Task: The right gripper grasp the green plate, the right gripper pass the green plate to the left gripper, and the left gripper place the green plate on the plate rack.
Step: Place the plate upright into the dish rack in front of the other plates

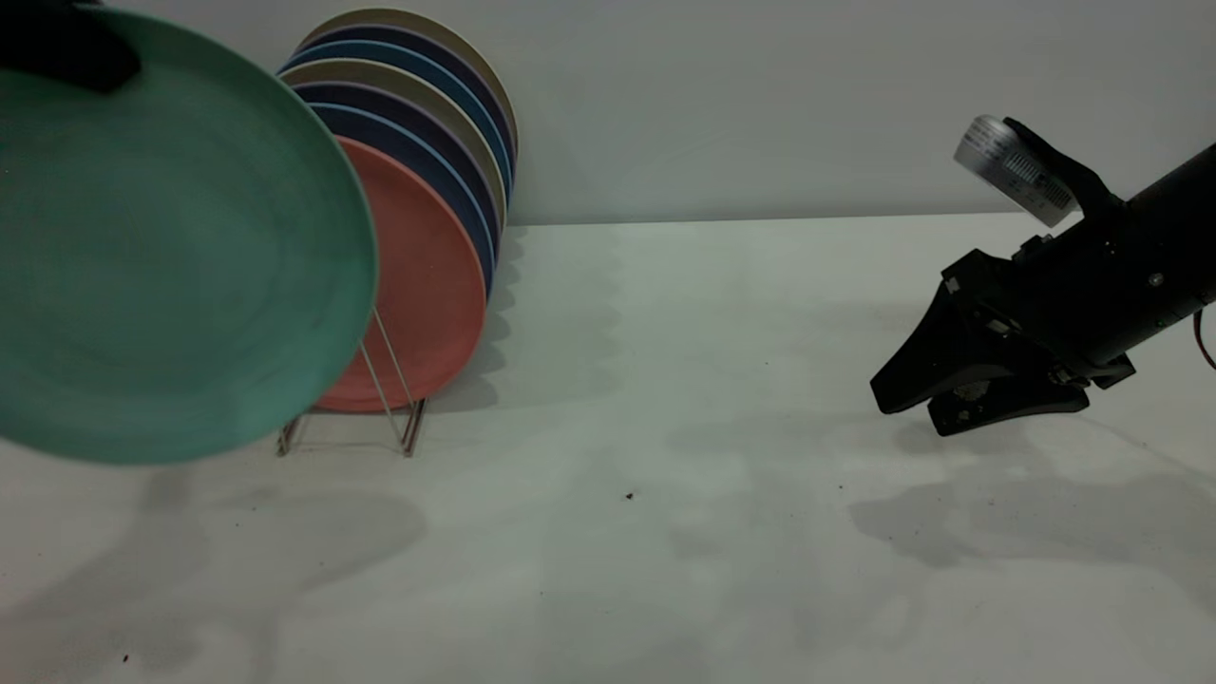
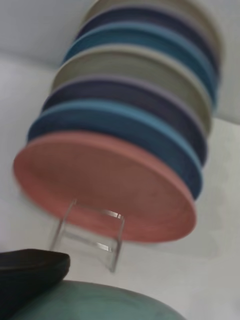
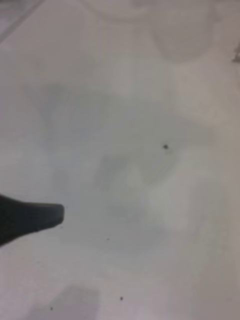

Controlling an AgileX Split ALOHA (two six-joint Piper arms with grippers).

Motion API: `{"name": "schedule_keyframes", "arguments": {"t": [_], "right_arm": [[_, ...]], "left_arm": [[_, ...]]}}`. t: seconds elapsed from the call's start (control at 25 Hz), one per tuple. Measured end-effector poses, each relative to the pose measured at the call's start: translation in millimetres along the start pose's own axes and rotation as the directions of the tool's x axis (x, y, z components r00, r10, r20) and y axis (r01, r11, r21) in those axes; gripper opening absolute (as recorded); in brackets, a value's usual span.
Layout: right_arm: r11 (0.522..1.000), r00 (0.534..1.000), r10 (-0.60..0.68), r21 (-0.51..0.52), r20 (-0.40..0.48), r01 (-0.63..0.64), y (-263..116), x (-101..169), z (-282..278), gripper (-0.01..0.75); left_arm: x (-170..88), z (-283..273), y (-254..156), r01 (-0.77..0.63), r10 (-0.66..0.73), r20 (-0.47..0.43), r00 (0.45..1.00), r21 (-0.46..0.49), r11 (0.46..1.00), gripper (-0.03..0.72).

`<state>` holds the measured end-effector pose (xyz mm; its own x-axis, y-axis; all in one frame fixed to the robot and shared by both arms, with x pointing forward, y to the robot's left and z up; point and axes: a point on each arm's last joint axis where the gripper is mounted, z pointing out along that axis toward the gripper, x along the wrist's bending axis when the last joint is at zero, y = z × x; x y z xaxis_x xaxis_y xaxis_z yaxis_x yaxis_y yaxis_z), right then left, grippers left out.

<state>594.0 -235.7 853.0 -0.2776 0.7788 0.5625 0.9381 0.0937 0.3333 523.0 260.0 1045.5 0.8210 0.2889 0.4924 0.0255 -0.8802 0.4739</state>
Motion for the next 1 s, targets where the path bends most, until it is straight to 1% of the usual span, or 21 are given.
{"name": "schedule_keyframes", "arguments": {"t": [0.12, 0.24, 0.32, 0.4, 0.52, 0.76, 0.92, 1.0], "right_arm": [[1.000, 1.000, 0.001, 0.001, 0.001, -0.001, 0, 0, 0, 0.533], [1.000, 1.000, 0.000, 0.002, 0.002, 0.000, 0, 0, 0, 0.533], [1.000, 1.000, -0.001, 0.002, 0.002, 0.001, 0, 0, 0, 0.533], [1.000, 1.000, -0.002, 0.003, 0.003, 0.002, 0, 0, 0, 0.533], [1.000, 1.000, -0.006, 0.006, 0.004, 0.006, -1, 0, 0, 0.532], [1.000, 1.000, -0.023, 0.018, 0.014, 0.023, -2, -1, 0, 0.533], [0.999, 0.999, -0.027, 0.019, 0.017, 0.027, -2, -1, 0, 0.533], [0.999, 0.999, -0.028, 0.019, 0.022, 0.028, -2, -2, 0, 0.533]], "left_arm": [[1, 2, 4, -0.126, 0.126, -0.008, 0.992, -0.048, 0.991, 0.057], [0, 10, 8, -0.134, 0.137, 0.018, 0.990, -0.120, 0.984, 0.057], [1, 16, 8, -0.129, 0.137, 0.052, 0.989, -0.144, 0.981, 0.057], [5, 25, 7, -0.120, 0.133, 0.078, 0.988, -0.150, 0.981, 0.057], [17, 33, 8, -0.131, 0.144, 0.076, 0.987, -0.149, 0.980, 0.057], [47, 46, 14, -0.156, 0.165, 0.045, 0.985, -0.163, 0.974, 0.057], [57, 55, 13, -0.156, 0.163, 0.032, 0.986, -0.155, 0.975, 0.057], [60, 57, 12, -0.158, 0.161, 0.012, 0.987, -0.141, 0.977, 0.057]]}}
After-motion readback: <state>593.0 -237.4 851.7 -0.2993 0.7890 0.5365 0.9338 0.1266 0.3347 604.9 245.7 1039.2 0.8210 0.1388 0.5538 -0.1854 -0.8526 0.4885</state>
